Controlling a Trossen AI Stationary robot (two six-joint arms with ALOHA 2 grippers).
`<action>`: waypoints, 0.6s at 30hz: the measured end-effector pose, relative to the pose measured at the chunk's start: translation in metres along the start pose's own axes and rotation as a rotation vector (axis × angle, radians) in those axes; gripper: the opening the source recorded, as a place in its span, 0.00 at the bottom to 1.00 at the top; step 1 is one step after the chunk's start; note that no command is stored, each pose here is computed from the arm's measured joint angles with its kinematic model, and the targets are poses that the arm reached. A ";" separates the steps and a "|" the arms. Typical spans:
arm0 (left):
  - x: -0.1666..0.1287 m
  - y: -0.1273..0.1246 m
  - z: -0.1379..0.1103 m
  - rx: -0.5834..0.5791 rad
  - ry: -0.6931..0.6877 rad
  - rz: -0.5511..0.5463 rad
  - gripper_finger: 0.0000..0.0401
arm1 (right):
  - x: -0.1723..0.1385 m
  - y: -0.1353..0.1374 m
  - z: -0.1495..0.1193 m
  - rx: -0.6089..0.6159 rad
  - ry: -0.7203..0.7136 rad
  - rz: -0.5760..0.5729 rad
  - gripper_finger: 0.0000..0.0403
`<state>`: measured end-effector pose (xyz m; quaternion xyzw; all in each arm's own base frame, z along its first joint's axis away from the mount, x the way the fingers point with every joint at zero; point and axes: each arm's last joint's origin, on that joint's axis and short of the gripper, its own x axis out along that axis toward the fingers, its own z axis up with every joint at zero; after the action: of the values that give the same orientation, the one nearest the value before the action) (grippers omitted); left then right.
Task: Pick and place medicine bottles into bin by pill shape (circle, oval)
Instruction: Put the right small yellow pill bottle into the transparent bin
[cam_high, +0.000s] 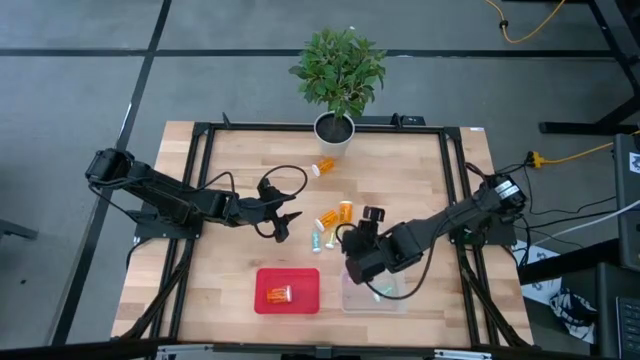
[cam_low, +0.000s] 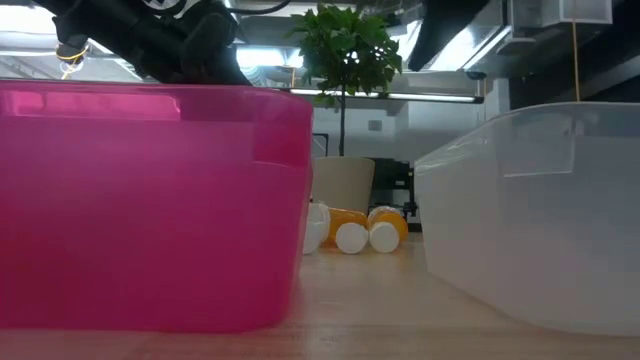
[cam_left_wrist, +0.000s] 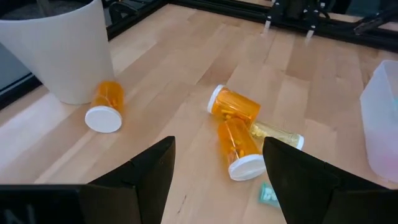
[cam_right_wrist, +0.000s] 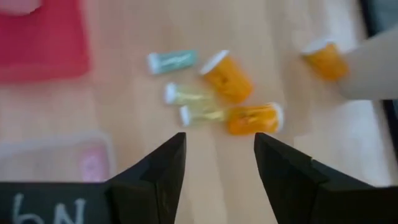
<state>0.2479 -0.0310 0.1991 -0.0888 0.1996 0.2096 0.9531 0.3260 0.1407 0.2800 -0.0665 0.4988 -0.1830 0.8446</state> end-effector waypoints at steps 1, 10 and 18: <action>0.000 0.000 0.000 -0.015 -0.001 0.002 0.59 | 0.002 -0.002 0.001 0.034 -0.003 -0.006 0.48; 0.002 0.005 -0.002 -0.057 0.022 0.038 0.59 | 0.047 -0.015 -0.006 0.316 -0.010 -0.076 0.48; -0.009 0.015 0.002 -0.090 -0.006 0.166 0.59 | 0.086 -0.037 0.007 0.513 0.012 0.153 0.48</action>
<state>0.2347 -0.0204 0.2037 -0.1139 0.1936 0.2967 0.9282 0.3607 0.0734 0.2236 0.1887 0.4445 -0.2395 0.8423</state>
